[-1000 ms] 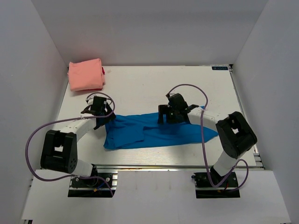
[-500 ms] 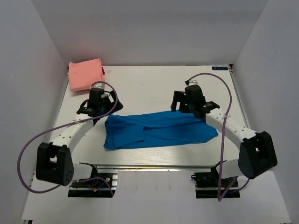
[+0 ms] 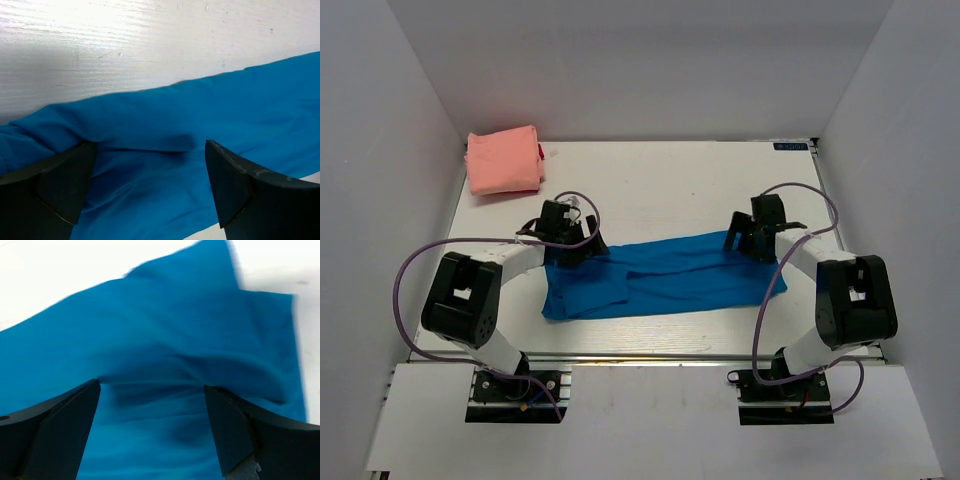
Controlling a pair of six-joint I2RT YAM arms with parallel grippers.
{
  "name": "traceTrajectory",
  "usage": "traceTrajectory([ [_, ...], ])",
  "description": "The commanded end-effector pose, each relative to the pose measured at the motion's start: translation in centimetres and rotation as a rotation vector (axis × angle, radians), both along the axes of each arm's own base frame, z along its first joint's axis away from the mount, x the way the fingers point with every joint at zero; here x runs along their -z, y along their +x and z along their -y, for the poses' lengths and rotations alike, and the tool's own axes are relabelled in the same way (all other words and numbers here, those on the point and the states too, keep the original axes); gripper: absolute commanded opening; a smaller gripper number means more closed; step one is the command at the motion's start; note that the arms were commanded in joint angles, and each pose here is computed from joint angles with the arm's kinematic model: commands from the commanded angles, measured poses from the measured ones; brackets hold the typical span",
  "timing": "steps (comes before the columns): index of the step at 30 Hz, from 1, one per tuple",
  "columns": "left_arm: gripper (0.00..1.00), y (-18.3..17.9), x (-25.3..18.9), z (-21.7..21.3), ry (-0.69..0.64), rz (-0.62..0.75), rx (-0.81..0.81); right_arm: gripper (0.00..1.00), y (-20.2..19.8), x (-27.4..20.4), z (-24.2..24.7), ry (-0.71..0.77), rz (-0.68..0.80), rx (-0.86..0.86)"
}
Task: Fold and stack the t-shirts
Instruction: Fold the other side of the tshirt into a rectangle, then rotate the tshirt 90 degrees
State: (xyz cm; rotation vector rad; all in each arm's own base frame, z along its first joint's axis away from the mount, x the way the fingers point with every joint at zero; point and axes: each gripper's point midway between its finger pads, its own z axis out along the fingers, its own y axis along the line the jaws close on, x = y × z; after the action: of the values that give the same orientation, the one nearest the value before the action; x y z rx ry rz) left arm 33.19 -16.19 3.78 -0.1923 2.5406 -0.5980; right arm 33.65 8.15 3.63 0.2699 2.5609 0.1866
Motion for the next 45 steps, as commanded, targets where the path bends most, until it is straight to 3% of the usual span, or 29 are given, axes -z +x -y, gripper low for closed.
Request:
traceTrajectory([
  [1, 1.00, -1.9, 3.2, -1.8, 0.072, -0.103, -0.021, 0.90, -0.5, -0.1, 1.9, -0.002, -0.004, 0.060],
  [10, 1.00, -0.8, 3.9, -2.2, 0.100, -0.129, -0.043, 0.90, -1.8, -3.6, 6.2, -0.059, 0.052, 0.223],
  [13, 1.00, -0.8, 3.9, -2.3, 0.108, -0.127, -0.049, 0.90, -2.7, -3.8, 7.9, -0.122, 0.006, 0.279],
  [17, 1.00, -0.9, 4.3, -2.4, 0.111, -0.137, -0.048, 0.89, -0.8, -6.2, 4.3, 0.001, 0.128, 0.061],
  [18, 1.00, -0.9, 4.3, -2.4, 0.111, -0.137, -0.048, 0.89, 0.3, -7.7, 1.5, 0.120, 0.201, -0.049],
  [22, 1.00, -1.0, 4.6, -2.4, 0.114, -0.146, -0.048, 0.89, 2.0, -8.9, -0.3, 0.175, 0.258, -0.154],
  [29, 1.00, -1.1, 4.8, -3.0, 0.142, -0.152, -0.063, 0.90, 3.3, -4.9, -1.1, 0.232, 0.162, -0.153],
  [38, 1.00, -0.1, 5.2, -3.5, 0.185, -0.163, -0.086, 0.90, -1.8, 1.8, 3.7, 0.075, -0.055, 0.087],
  [41, 1.00, 1.3, 5.3, -3.4, 0.185, -0.165, -0.095, 0.90, -4.5, 3.6, 3.3, 0.104, -0.131, 0.098],
  [45, 1.00, 6.2, 4.6, -2.3, 0.162, -0.128, -0.103, 0.90, -7.2, 5.1, 0.9, 0.224, -0.171, 0.045],
])
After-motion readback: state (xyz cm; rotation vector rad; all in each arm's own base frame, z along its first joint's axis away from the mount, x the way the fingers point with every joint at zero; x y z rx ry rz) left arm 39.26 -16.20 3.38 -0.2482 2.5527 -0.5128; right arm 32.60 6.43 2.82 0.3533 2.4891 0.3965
